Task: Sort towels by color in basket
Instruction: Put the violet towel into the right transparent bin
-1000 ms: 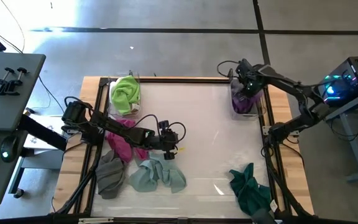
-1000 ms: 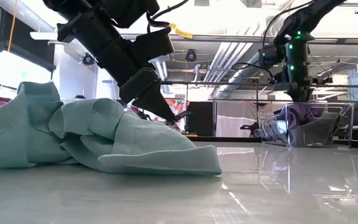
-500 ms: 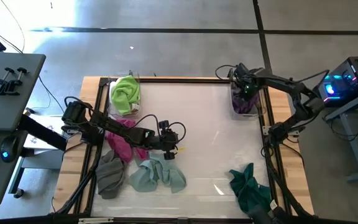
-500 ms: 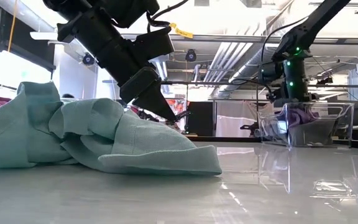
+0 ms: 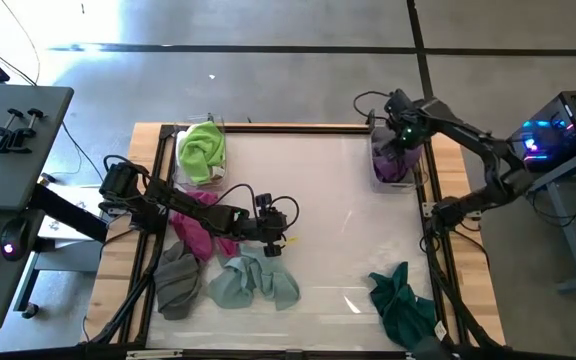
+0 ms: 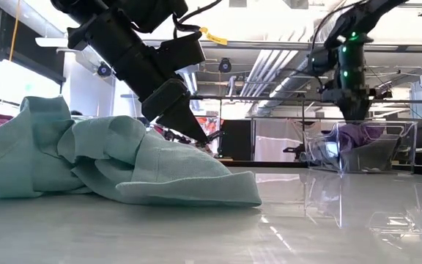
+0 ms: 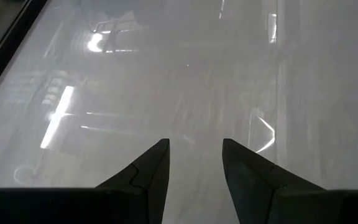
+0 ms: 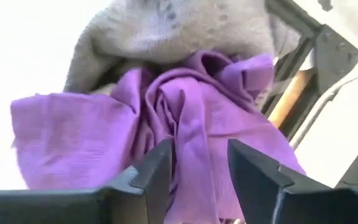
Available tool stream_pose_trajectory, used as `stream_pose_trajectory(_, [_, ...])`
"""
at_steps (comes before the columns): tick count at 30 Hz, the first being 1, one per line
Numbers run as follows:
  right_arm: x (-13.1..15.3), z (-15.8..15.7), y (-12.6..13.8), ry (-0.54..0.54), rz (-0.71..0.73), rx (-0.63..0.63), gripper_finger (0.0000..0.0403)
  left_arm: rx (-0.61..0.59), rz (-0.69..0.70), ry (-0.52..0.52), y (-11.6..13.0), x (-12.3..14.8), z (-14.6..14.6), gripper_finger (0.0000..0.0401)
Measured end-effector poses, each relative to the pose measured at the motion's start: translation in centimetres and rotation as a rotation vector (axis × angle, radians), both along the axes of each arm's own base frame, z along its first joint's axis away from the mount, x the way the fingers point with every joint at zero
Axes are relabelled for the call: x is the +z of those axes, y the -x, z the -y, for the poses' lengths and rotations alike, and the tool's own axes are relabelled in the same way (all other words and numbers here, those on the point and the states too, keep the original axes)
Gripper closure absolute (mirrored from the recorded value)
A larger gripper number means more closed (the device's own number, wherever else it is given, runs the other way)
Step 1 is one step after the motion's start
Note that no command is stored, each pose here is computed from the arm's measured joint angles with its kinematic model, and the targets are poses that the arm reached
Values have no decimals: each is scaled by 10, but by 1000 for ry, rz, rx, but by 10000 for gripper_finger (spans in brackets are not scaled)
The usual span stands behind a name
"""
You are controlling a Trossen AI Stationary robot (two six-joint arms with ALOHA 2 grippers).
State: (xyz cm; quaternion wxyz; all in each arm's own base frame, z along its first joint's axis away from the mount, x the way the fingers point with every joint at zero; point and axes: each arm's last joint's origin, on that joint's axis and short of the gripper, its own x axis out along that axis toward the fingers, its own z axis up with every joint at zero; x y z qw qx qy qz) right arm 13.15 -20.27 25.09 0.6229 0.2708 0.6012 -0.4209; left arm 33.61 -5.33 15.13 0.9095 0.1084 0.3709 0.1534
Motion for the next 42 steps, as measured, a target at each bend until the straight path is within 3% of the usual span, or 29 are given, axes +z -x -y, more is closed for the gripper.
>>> stream_pose_trajectory(5, [11,-8,1,46,40,-4,250,0,0,0,0,0,0,266])
stream_pose_trajectory(11, [9,-18,0,4,-28,-65,259,1,0,0,0,0,0,266])
stream_pose_trajectory(22, [-10,-12,-5,-31,-94,-80,395,6,3,6,0,0,0,266])
stream_pose_trajectory(33, [-33,2,-14,-71,-160,-70,399,6,4,7,0,0,0,266])
stream_pose_trajectory(42, [-59,17,-6,-41,-64,-19,400,5,4,7,0,0,0,266])
